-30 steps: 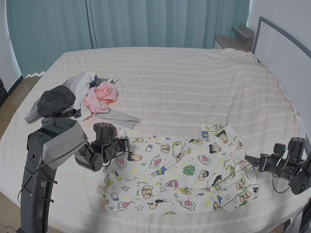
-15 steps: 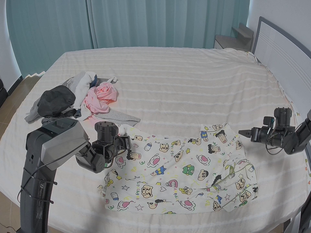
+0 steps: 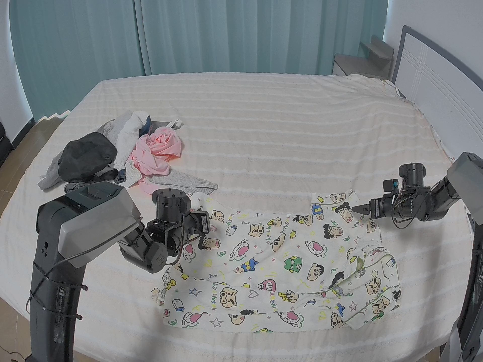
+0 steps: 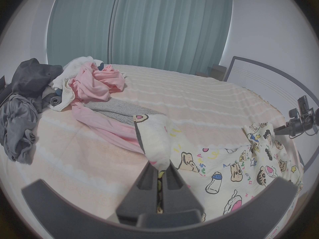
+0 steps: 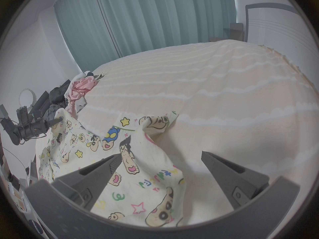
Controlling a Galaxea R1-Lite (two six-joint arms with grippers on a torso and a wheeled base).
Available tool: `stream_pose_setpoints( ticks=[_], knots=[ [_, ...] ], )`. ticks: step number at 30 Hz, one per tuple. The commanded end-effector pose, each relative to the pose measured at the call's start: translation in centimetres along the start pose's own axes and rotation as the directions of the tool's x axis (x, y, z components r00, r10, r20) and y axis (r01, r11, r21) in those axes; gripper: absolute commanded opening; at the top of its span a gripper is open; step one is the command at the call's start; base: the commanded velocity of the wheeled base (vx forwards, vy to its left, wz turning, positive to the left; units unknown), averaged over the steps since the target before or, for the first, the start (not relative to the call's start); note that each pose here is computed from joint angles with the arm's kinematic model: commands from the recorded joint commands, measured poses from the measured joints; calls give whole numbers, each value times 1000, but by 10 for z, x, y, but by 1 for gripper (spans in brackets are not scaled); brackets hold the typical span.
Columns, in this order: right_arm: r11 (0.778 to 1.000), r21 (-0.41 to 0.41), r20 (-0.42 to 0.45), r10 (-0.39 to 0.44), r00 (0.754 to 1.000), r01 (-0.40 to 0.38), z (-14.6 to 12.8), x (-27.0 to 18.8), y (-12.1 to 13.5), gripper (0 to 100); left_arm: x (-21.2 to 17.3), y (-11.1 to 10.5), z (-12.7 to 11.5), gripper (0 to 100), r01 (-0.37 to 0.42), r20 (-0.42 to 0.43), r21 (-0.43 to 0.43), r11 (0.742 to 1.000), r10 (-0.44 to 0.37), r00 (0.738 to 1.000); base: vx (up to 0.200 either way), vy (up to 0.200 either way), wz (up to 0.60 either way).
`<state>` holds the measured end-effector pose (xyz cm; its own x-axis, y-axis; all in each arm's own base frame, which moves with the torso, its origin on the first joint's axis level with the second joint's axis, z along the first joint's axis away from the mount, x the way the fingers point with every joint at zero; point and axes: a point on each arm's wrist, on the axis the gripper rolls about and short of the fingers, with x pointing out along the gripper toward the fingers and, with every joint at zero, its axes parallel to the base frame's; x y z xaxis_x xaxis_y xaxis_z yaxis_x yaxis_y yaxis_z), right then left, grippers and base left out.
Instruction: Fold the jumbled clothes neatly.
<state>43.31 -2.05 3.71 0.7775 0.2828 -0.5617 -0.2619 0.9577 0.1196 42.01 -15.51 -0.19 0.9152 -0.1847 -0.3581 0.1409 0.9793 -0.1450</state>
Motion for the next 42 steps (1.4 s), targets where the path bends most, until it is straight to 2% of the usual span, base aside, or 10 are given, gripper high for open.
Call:
stream_pose_setpoints(
  ticks=[1,10,16,17,29,31,42],
  knots=[
    [1000,7,-38,19,999,-18,-17,26,-5,100,-4,-1,4,0,3,7,-1,1000,-3,1000,0,0,0],
    [999,-3,-22,50,999,-50,-14,35,-5,100,-4,0,2,0,2,1,-3,1000,-2,1000,0,0,0],
    [994,-32,-17,100,995,-100,-12,35,7,100,-3,1,2,0,0,-1,-4,1000,0,1000,0,0,0],
    [994,-37,-19,101,995,-101,-12,36,8,0,-3,1,1,0,-2,-2,-4,1000,2,1000,0,0,0],
    [996,-46,26,82,996,-81,-2,33,0,0,-3,8,6,0,-29,18,-11,1000,29,999,0,0,0],
    [996,-47,40,80,996,-78,1,31,-1,0,-2,10,7,0,-56,35,-15,998,57,998,0,0,0],
    [998,-41,103,58,993,-55,7,25,-9,0,-2,18,13,0,-91,109,-37,995,94,990,0,0,0]
  ],
)
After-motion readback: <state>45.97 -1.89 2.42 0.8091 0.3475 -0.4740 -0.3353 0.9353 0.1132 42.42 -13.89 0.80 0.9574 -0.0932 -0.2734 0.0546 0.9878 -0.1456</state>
